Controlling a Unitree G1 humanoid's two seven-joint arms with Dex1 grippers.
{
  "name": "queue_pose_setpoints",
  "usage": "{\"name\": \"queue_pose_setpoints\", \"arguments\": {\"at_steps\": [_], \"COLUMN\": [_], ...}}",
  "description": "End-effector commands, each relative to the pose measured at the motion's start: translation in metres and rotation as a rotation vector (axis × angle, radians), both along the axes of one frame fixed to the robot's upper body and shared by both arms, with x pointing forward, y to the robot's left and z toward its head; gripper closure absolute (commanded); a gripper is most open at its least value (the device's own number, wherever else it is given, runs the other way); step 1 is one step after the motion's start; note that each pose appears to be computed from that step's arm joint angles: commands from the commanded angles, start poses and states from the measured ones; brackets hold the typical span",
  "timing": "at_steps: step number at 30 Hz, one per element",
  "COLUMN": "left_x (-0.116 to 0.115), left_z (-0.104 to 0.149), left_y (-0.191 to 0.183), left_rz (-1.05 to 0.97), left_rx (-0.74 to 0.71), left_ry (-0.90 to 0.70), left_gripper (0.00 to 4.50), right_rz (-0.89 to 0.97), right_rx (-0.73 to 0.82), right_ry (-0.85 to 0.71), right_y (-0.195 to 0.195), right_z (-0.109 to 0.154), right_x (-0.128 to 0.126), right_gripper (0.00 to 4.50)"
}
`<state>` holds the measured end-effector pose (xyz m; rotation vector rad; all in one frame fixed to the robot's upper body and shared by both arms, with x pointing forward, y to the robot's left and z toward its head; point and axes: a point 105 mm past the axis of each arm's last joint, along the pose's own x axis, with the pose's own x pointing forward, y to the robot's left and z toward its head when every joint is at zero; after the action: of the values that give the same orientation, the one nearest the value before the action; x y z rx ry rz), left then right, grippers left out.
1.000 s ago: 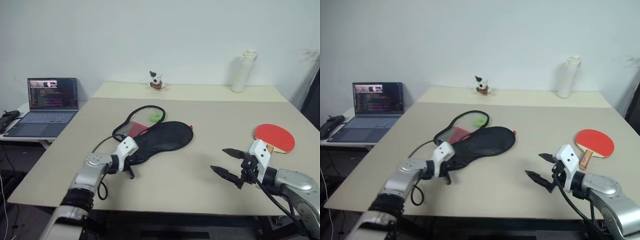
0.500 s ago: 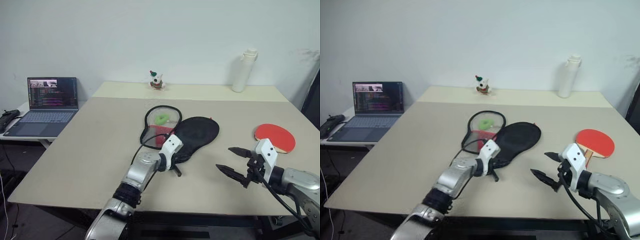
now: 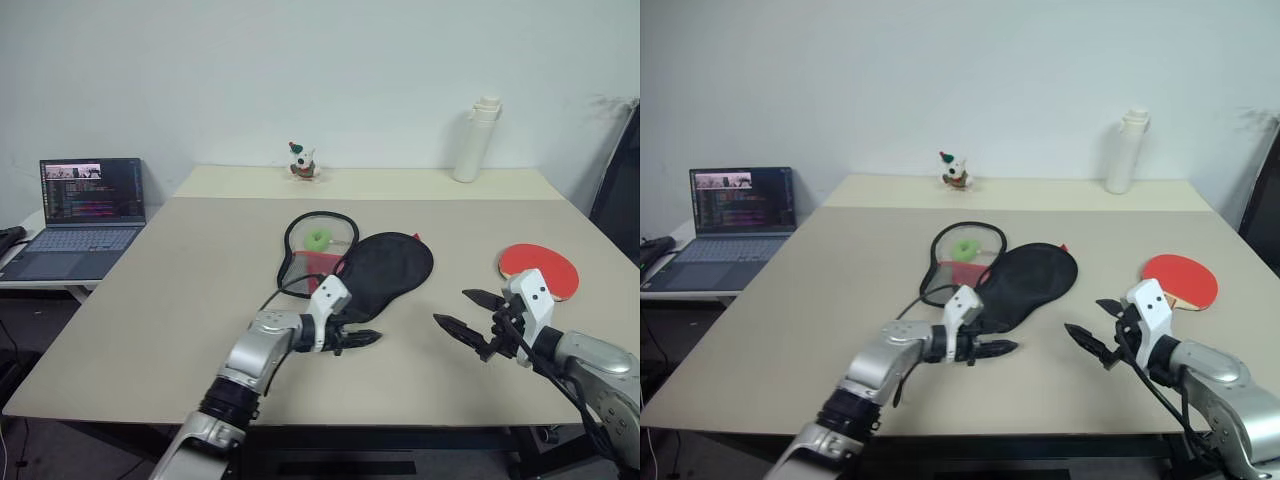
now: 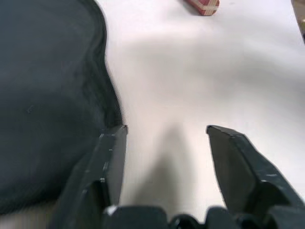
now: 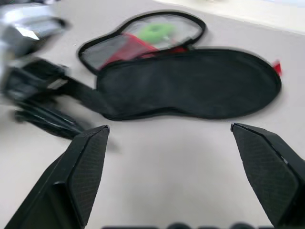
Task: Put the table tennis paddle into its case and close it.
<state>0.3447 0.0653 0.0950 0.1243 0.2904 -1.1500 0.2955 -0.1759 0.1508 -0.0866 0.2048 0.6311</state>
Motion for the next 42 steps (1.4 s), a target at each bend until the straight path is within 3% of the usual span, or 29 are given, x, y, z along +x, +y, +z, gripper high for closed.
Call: {"name": "queue_pose_setpoints", "arguments": {"at_steps": [1, 7, 16, 26, 32, 35, 42], "left_x": [0.015, 0.019, 0.016, 0.014, 0.014, 0.013, 0.009], "left_z": [0.031, 0.052, 0.056, 0.054, 0.055, 0.053, 0.051], "left_y": [0.052, 0.099, 0.109, 0.104, 0.101, 0.100, 0.101], "left_rz": [0.122, 0.229, 0.276, 0.279, 0.277, 0.269, 0.250], "left_rx": [-0.041, -0.032, -0.023, -0.027, -0.030, -0.023, -0.003], "left_ry": [-0.091, -0.169, -0.193, -0.192, -0.195, -0.195, -0.196], "left_gripper": [1.64, 1.64, 1.64, 1.64, 1.64, 1.61, 1.61], "right_rz": [-0.016, -0.063, -0.101, 0.009, 0.033, -0.008, -0.125], "right_rx": [0.108, 0.135, 0.094, 0.157, 0.175, 0.222, 0.386], "right_ry": [0.085, 0.182, 0.235, 0.216, 0.211, 0.232, 0.353], "right_y": [0.018, 0.043, 0.070, 0.129, 0.145, 0.140, 0.117], "right_z": [-0.002, -0.021, -0.047, -0.037, -0.034, -0.033, -0.035], "right_x": [0.013, 0.042, 0.069, 0.078, 0.078, 0.080, 0.084], "right_gripper": [0.00, 0.00, 0.00, 0.00, 0.00, 0.57, 3.06]}}
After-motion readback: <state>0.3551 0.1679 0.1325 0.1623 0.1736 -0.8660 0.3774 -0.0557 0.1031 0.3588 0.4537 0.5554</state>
